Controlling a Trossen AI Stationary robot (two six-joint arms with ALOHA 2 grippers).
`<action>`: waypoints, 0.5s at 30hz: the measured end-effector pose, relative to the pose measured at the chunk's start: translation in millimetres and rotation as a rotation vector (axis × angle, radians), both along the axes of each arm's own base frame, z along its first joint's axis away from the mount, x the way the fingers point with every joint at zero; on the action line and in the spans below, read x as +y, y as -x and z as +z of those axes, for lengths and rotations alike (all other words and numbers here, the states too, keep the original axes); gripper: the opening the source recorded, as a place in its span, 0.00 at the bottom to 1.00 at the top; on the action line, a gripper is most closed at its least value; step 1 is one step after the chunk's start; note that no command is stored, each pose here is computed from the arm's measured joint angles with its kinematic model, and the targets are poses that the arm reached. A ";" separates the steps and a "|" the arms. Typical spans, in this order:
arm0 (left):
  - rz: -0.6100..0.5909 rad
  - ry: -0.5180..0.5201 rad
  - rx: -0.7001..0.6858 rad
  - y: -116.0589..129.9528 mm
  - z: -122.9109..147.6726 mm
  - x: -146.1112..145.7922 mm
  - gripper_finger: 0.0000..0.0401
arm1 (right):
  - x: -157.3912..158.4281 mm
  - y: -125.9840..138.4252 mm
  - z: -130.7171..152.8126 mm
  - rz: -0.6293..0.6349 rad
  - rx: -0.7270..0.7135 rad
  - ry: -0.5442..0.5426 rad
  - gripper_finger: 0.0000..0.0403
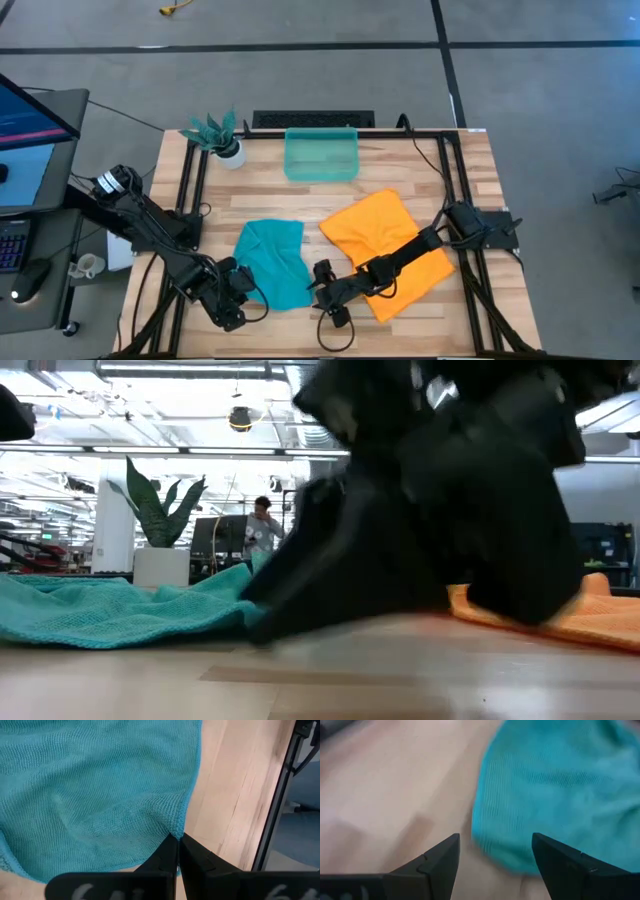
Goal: Roll microfiber towels into tight, uniform cylinder then place into a basket
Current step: Fold the blue microfiber cloth
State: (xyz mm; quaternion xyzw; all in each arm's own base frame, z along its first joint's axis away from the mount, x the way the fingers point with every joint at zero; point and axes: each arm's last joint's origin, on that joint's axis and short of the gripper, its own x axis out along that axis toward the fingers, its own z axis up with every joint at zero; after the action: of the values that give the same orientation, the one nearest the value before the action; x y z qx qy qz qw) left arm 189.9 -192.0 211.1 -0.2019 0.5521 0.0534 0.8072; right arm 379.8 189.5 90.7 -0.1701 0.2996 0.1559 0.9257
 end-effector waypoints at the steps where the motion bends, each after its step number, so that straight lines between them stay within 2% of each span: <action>1: 0.001 -0.003 -0.003 0.0 0.0 0.1 0.00 | 0.3 -0.6 -1.4 -0.001 -0.002 -0.001 0.67; 10: 0.001 -0.017 -0.015 -0.3 0.1 0.4 0.00 | 0.4 -2.3 -11.4 -0.087 0.003 -0.043 0.65; 15: -0.020 -0.029 -0.021 -0.4 0.1 0.6 0.00 | 0.0 -1.0 -9.7 -0.115 0.001 -0.024 0.54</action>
State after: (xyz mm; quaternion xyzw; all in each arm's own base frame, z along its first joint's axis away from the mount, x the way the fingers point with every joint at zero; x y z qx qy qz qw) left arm 190.3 -191.5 211.2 -0.1849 0.5449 0.0512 0.8163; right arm 380.9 189.4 80.9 -0.1415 0.3074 0.1062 0.9350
